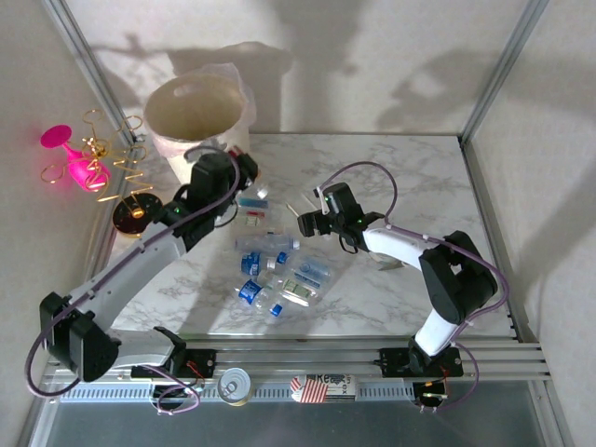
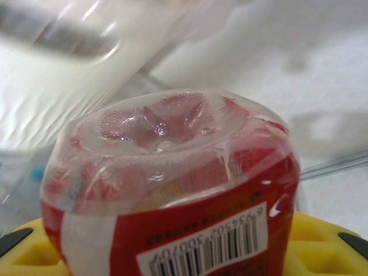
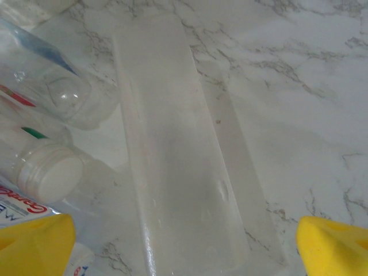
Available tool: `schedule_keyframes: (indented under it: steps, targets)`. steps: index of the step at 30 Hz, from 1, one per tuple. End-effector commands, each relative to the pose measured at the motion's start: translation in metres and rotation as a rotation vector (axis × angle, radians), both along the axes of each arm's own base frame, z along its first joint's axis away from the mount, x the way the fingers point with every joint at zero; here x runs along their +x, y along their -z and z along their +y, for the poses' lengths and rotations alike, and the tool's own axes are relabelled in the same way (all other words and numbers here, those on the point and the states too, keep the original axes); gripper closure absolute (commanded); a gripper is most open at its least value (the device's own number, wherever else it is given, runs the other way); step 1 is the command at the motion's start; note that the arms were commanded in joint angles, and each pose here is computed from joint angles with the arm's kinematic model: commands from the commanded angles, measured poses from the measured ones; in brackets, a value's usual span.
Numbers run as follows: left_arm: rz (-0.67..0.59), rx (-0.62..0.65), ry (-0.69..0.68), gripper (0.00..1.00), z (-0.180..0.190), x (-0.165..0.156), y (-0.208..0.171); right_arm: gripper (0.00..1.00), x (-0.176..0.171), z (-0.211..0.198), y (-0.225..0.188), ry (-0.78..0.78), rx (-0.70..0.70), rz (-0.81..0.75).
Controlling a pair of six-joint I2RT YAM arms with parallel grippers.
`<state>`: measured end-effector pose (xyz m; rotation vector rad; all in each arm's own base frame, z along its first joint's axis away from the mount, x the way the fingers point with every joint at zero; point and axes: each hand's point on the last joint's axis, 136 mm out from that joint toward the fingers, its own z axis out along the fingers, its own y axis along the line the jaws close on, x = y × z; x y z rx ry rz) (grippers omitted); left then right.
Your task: Put the plastic bottles in the bin
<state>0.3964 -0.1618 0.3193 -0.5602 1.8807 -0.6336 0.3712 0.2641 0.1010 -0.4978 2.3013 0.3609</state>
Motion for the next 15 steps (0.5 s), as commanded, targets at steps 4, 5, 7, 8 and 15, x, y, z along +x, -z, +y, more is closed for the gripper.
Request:
schedule_keyframes:
  steps: [4, 5, 7, 8, 15]
  targets:
    - [-0.196, 0.12, 0.008, 0.59, -0.001, 0.046, -0.084, 0.01, 0.0, 0.008, -0.026, -0.034, 0.06, -0.031]
    - [-0.198, 0.139, -0.003, 0.59, 0.0, 0.054, -0.088, 0.01, -0.001, 0.008, -0.027, -0.033, 0.063, -0.03]
    - [-0.208, 0.18, -0.025, 0.59, 0.007, 0.068, -0.098, 0.01, -0.003, 0.006, -0.028, -0.032, 0.063, -0.03]
    - [-0.208, 0.193, -0.037, 0.59, 0.01, 0.074, -0.1, 0.01, -0.005, 0.005, -0.027, -0.03, 0.062, -0.029]
    - [-0.199, 0.25, -0.161, 0.58, 0.068, 0.119, -0.12, 0.01, -0.012, -0.003, -0.028, -0.009, 0.066, -0.028]
